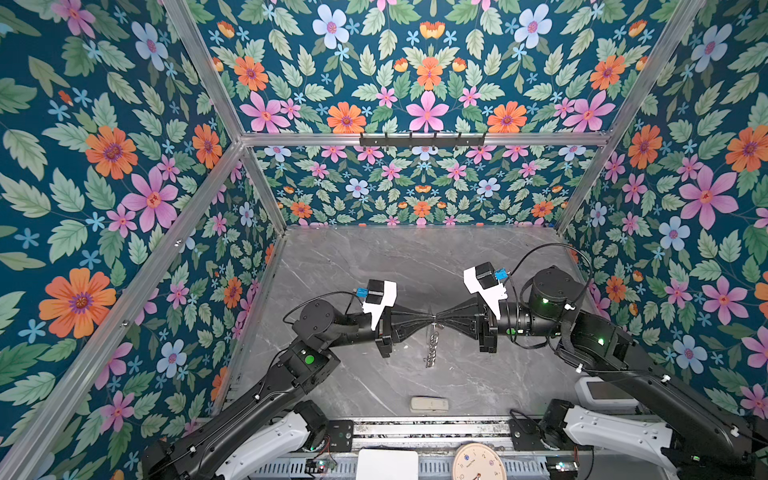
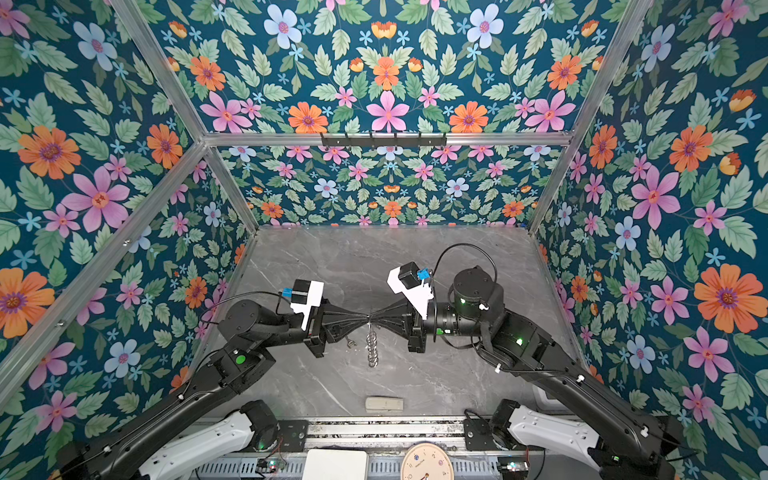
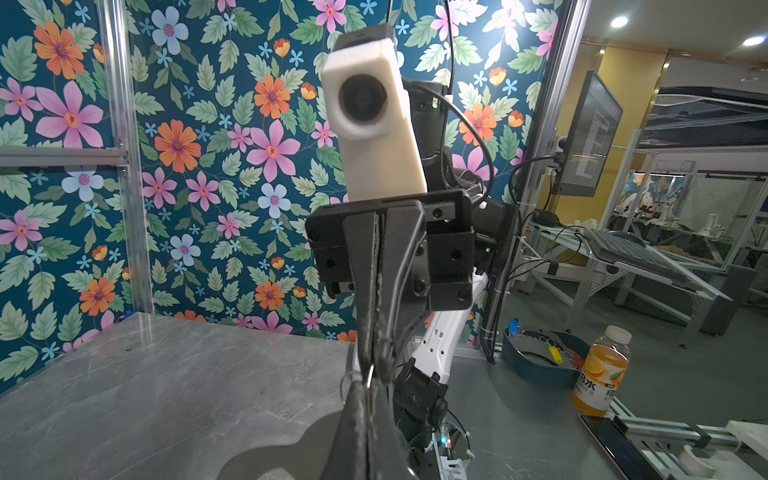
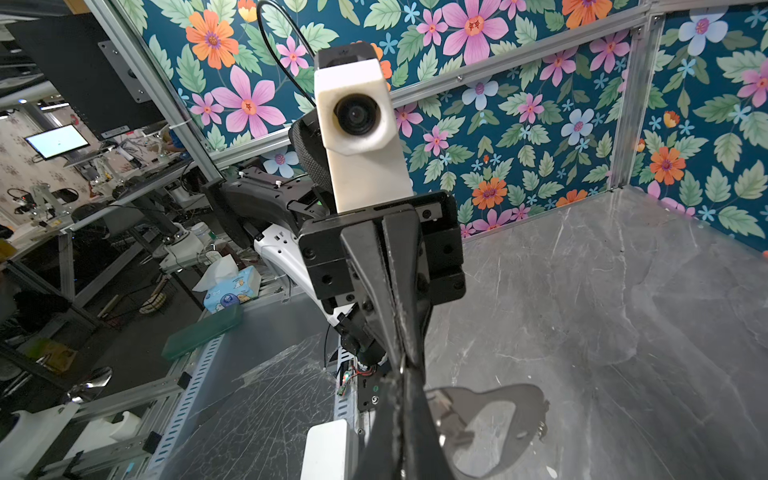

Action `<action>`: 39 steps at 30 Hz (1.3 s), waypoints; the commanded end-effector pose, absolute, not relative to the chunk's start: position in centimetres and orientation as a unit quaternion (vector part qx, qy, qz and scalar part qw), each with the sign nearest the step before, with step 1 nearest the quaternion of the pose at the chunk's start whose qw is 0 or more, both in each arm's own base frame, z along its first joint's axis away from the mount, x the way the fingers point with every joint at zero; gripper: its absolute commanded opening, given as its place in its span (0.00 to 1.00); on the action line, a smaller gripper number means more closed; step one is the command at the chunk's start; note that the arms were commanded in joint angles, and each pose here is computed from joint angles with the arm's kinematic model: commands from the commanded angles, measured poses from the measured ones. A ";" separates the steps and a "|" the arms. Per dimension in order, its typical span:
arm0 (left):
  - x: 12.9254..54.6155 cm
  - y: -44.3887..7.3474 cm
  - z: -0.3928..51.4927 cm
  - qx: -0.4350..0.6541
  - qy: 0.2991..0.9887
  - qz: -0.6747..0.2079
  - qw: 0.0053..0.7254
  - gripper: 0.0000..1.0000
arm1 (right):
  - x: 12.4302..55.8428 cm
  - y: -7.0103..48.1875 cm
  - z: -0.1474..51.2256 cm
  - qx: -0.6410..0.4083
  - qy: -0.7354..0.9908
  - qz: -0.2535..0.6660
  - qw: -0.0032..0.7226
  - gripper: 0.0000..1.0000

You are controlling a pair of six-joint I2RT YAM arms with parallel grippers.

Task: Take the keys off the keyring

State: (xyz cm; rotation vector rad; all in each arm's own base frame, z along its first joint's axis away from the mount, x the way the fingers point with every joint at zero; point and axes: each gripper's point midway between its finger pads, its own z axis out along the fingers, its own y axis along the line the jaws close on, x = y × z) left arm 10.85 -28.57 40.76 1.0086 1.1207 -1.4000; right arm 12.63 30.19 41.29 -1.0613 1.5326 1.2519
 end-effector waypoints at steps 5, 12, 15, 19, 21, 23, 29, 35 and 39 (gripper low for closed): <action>10.9 -28.7 41.5 0.422 0.465 -0.581 0.518 0.16 | 12.9 29.8 41.4 -0.419 0.625 0.501 0.427 0.00; 10.2 -29.1 40.3 0.459 0.498 -0.570 0.465 0.32 | 13.8 28.1 40.6 -0.415 0.652 0.502 0.387 0.00; 10.4 -29.8 39.5 0.472 0.518 -0.566 0.434 0.33 | 13.8 28.0 39.9 -0.428 0.662 0.492 0.368 0.00; 10.8 -30.3 39.3 0.477 0.538 -0.560 0.411 0.32 | 13.8 28.3 39.3 -0.442 0.670 0.485 0.347 0.00; 11.0 -30.4 39.3 0.477 0.546 -0.556 0.406 0.26 | 13.8 28.3 39.3 -0.446 0.669 0.485 0.345 0.00; 11.0 -30.4 39.3 0.477 0.550 -0.555 0.403 0.22 | 13.8 28.3 39.4 -0.448 0.670 0.482 0.343 0.00; 10.9 -30.6 39.2 0.482 0.558 -0.554 0.386 0.14 | 13.8 28.3 39.5 -0.454 0.674 0.476 0.337 0.00; 10.9 -30.6 39.1 0.486 0.566 -0.551 0.374 0.14 | 13.9 28.4 39.6 -0.457 0.675 0.474 0.334 0.00; 10.8 -30.8 39.1 0.488 0.567 -0.552 0.369 0.09 | 14.0 28.5 39.8 -0.457 0.673 0.473 0.337 0.00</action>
